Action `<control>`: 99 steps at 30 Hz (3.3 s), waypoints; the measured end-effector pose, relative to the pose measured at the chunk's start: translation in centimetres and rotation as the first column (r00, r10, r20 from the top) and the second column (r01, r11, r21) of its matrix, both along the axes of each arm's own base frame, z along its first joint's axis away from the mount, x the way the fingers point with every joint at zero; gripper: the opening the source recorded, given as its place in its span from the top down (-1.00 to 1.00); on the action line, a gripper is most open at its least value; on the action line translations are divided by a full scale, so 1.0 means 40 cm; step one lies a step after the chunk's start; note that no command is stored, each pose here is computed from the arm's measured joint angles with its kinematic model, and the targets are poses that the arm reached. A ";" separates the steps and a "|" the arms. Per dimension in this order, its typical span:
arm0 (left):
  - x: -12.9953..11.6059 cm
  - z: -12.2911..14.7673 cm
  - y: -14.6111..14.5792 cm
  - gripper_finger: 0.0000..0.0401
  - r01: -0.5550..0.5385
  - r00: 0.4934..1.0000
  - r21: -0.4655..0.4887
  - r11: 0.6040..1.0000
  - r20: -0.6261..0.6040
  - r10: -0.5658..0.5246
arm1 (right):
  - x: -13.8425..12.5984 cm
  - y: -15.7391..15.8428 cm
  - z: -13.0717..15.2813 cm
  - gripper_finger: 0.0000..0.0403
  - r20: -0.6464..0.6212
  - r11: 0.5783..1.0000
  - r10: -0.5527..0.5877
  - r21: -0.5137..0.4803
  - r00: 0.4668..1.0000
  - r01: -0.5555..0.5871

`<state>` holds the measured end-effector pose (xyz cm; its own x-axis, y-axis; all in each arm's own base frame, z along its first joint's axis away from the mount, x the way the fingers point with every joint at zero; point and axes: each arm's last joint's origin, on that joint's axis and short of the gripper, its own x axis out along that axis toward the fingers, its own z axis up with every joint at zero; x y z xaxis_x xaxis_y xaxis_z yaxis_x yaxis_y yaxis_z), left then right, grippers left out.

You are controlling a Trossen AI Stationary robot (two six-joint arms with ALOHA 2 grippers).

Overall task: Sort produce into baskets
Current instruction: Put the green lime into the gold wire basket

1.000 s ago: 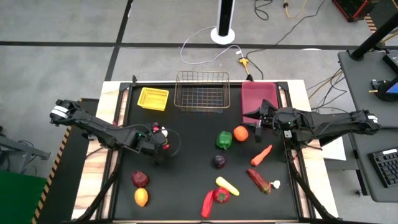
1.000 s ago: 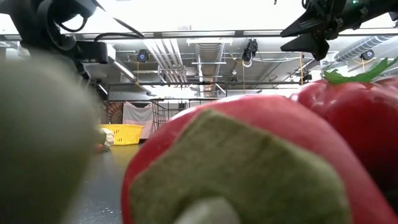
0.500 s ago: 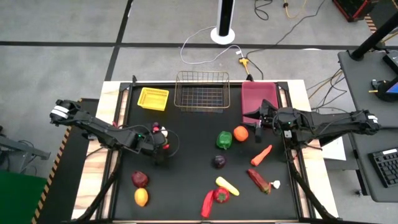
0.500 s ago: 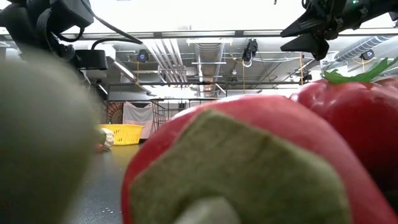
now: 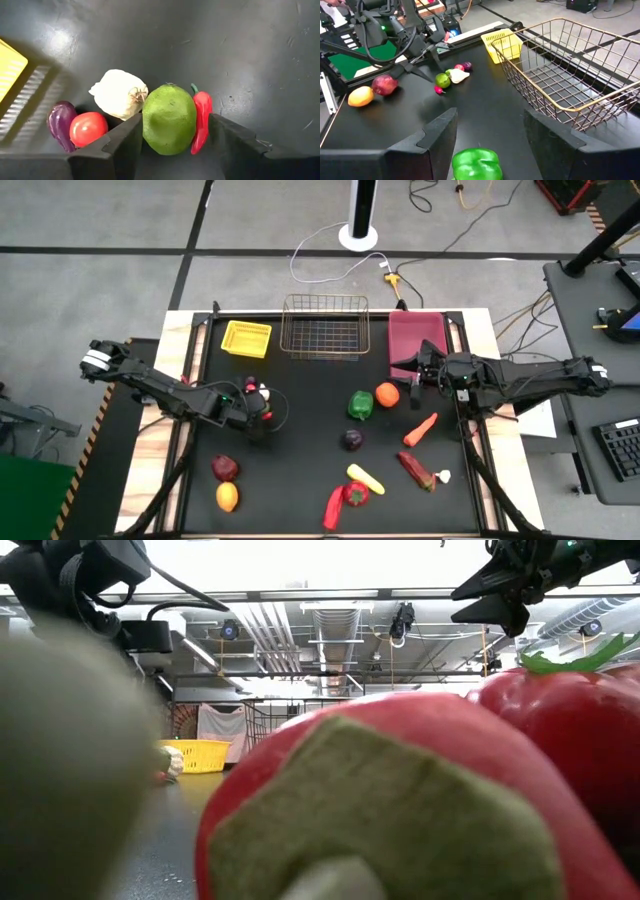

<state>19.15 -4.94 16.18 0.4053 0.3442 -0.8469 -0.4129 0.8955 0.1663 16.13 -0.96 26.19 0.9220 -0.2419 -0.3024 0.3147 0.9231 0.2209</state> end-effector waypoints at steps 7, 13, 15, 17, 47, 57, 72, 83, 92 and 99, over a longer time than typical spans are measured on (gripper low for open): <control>-0.004 -0.010 0.001 -0.10 -0.001 1.000 -0.004 1.000 0.003 0.001 | 0.000 0.000 0.000 -0.09 0.000 1.000 0.000 0.000 1.000 0.000; -0.004 -0.020 0.001 -0.09 -0.012 0.999 -0.022 1.000 0.032 0.013 | 0.000 0.000 0.000 -0.09 0.000 1.000 0.000 0.000 1.000 0.000; -0.004 -0.020 0.001 -0.08 -0.011 0.999 -0.021 1.000 0.031 0.012 | 0.000 0.000 0.000 -0.09 0.000 1.000 0.000 0.000 1.000 0.000; -0.004 -0.022 0.001 -0.08 -0.011 0.999 -0.022 1.000 0.034 0.012 | 0.000 0.000 0.000 -0.09 0.000 1.000 0.000 0.000 1.000 0.000; 0.055 -0.059 -0.019 0.21 0.051 0.998 0.018 0.999 -0.040 -0.050 | 0.000 0.000 -0.001 -0.09 -0.001 1.000 -0.002 0.005 1.000 0.002; 0.055 -0.059 -0.019 0.20 0.044 0.998 0.016 0.999 -0.035 -0.043 | 0.000 0.000 -0.001 -0.09 -0.003 1.000 -0.002 0.006 1.000 0.002; 0.045 -0.006 -0.016 0.20 0.057 0.996 0.013 0.998 0.068 -0.058 | 0.000 0.000 -0.001 -0.09 -0.003 1.000 -0.002 0.007 1.000 0.002; 0.038 0.073 -0.012 0.20 0.077 0.959 0.012 0.997 0.273 -0.078 | 0.000 0.000 -0.001 -0.09 -0.003 1.000 -0.002 0.007 1.000 0.002; 0.050 0.117 -0.015 0.20 0.130 0.905 0.069 0.989 0.400 -0.147 | -0.001 0.000 -0.001 -0.09 -0.005 1.000 -0.002 0.007 1.000 0.002; 0.053 0.120 -0.016 0.20 0.136 0.898 0.077 0.988 0.411 -0.156 | 0.000 0.000 -0.001 -0.09 -0.005 1.000 -0.002 0.007 1.000 0.002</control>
